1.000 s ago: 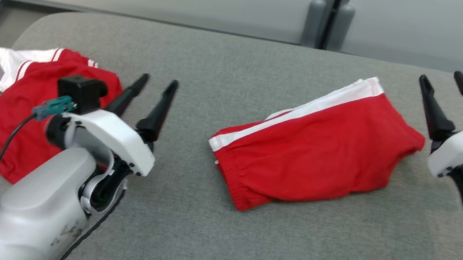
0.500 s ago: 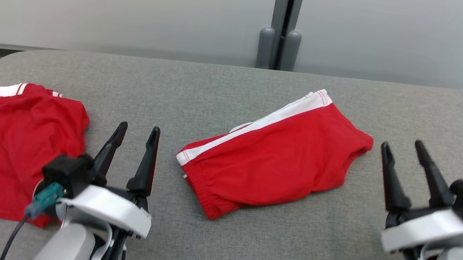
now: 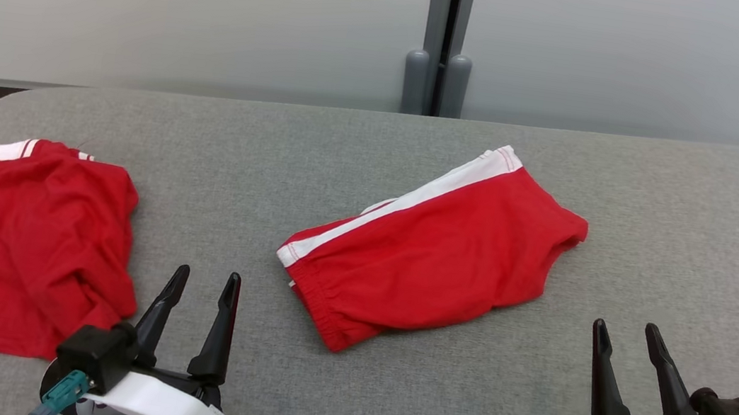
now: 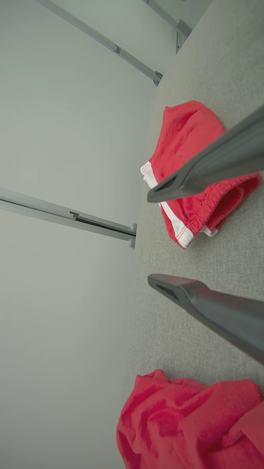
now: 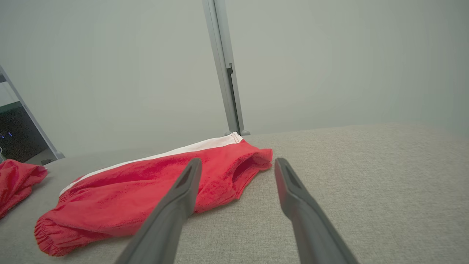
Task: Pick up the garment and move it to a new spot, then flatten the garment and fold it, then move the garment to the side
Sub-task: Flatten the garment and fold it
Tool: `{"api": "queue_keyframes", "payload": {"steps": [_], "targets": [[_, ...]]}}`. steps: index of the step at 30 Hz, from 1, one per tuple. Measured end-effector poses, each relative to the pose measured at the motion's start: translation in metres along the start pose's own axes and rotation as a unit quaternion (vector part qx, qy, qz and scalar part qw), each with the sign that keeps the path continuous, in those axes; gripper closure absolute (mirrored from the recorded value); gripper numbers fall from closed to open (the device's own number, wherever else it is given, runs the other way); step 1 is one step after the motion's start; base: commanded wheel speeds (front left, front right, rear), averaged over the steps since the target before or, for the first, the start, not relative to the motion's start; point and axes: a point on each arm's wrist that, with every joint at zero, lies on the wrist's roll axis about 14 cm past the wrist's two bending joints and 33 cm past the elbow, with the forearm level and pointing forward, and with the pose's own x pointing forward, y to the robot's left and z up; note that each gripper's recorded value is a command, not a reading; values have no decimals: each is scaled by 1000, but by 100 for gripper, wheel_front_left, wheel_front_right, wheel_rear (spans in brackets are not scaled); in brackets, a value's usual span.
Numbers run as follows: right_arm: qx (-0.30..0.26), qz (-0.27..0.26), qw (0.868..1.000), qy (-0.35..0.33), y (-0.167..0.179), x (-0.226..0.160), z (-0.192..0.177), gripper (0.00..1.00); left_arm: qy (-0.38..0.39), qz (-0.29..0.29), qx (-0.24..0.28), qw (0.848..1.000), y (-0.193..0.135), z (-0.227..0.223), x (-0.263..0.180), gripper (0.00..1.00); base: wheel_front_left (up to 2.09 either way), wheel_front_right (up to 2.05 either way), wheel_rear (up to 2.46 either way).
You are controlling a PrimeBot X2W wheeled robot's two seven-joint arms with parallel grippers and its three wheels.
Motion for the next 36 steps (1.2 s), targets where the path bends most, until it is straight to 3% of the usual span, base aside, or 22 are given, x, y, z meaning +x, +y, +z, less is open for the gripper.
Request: {"api": "queue_keyframes", "payload": {"steps": [6, 10, 21, 36], "targets": [[42, -19, 998, 45, -7, 12, -27, 0, -1, -3, -8, 1000, 0, 1, 5, 0, 0, 0, 0], [99, -35, 992, 71, -10, 34, -37, 0, 7, -4, -8, 1000, 0, -4, 5, 0, 0, 0, 0], [226, -56, 955, 182, -4, 97, -81, 0, 21, 23, -15, 999, 17, -12, 2, 0, 0, 0, 0], [259, -95, 929, 245, -16, 141, -109, 0, 16, 50, -17, 998, 30, -7, 2, 0, 0, 0, 0]]}}
